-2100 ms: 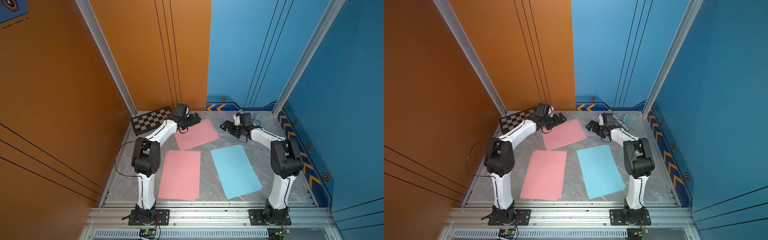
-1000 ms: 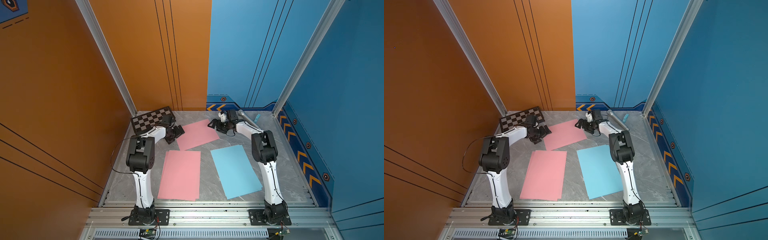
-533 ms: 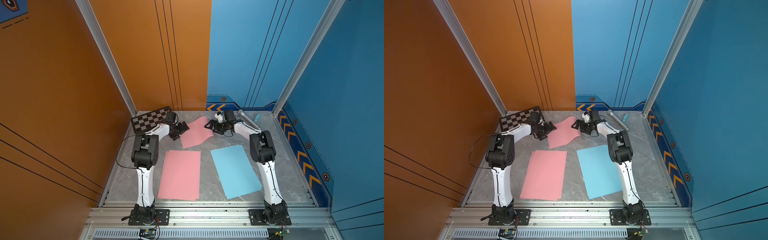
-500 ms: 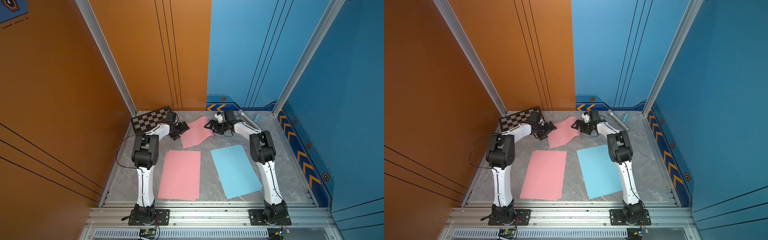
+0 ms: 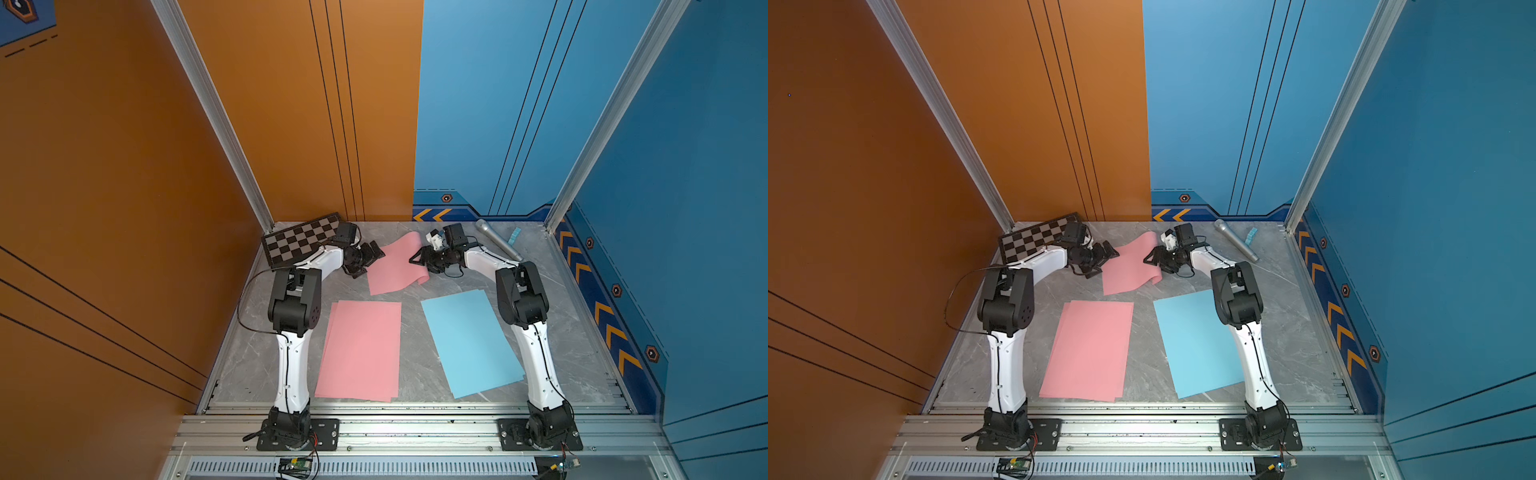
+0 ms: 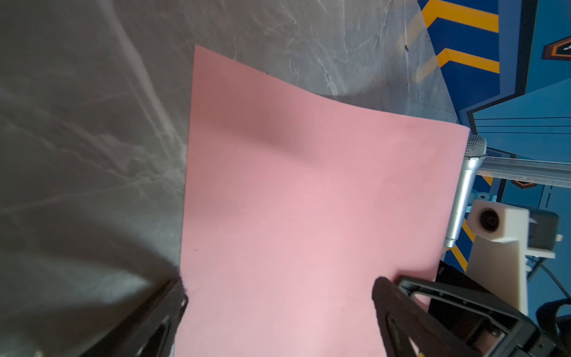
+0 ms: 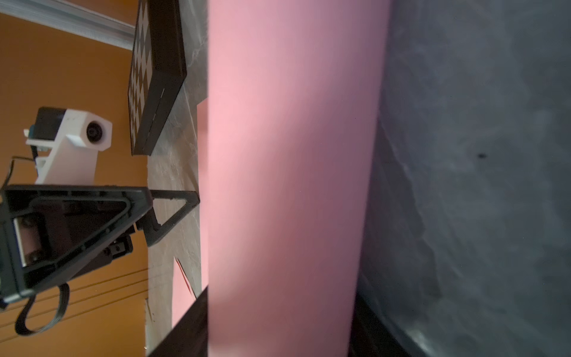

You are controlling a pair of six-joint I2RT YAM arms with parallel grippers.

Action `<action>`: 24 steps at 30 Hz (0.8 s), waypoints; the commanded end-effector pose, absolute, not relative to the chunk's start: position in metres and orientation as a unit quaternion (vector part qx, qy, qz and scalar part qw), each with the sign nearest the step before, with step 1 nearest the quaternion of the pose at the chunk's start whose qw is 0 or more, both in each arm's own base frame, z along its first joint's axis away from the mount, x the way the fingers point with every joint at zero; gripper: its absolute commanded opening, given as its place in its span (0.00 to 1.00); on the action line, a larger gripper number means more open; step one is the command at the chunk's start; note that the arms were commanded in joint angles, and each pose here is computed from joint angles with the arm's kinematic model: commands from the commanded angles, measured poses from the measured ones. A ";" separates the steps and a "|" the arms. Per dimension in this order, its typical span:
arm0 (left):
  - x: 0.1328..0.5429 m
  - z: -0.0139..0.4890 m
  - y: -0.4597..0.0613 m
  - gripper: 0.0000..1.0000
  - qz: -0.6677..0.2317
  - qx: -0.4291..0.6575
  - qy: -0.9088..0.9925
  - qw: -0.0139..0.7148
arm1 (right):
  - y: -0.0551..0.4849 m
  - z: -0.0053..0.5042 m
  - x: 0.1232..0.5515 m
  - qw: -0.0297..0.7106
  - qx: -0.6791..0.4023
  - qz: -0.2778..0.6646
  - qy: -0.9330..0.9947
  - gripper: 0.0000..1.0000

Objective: Sort the scattered colored papers by color
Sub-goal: Pick up the colored paper from the center of the board.

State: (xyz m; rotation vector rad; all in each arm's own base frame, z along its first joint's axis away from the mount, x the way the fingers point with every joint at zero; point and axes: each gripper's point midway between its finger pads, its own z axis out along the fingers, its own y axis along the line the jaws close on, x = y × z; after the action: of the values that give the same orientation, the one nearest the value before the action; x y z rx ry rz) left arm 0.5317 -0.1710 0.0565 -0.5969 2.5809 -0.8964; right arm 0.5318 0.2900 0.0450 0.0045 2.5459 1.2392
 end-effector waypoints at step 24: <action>0.432 0.167 -0.237 0.98 -0.451 -0.200 0.830 0.259 | 0.269 0.183 0.542 0.357 0.087 0.504 0.781 0.34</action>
State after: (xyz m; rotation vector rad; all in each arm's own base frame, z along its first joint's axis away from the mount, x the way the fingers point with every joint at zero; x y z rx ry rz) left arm 0.4255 -0.2268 0.1324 -0.5555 2.3913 -1.1445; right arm 0.5385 0.2735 0.1397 0.2320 2.1504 1.3234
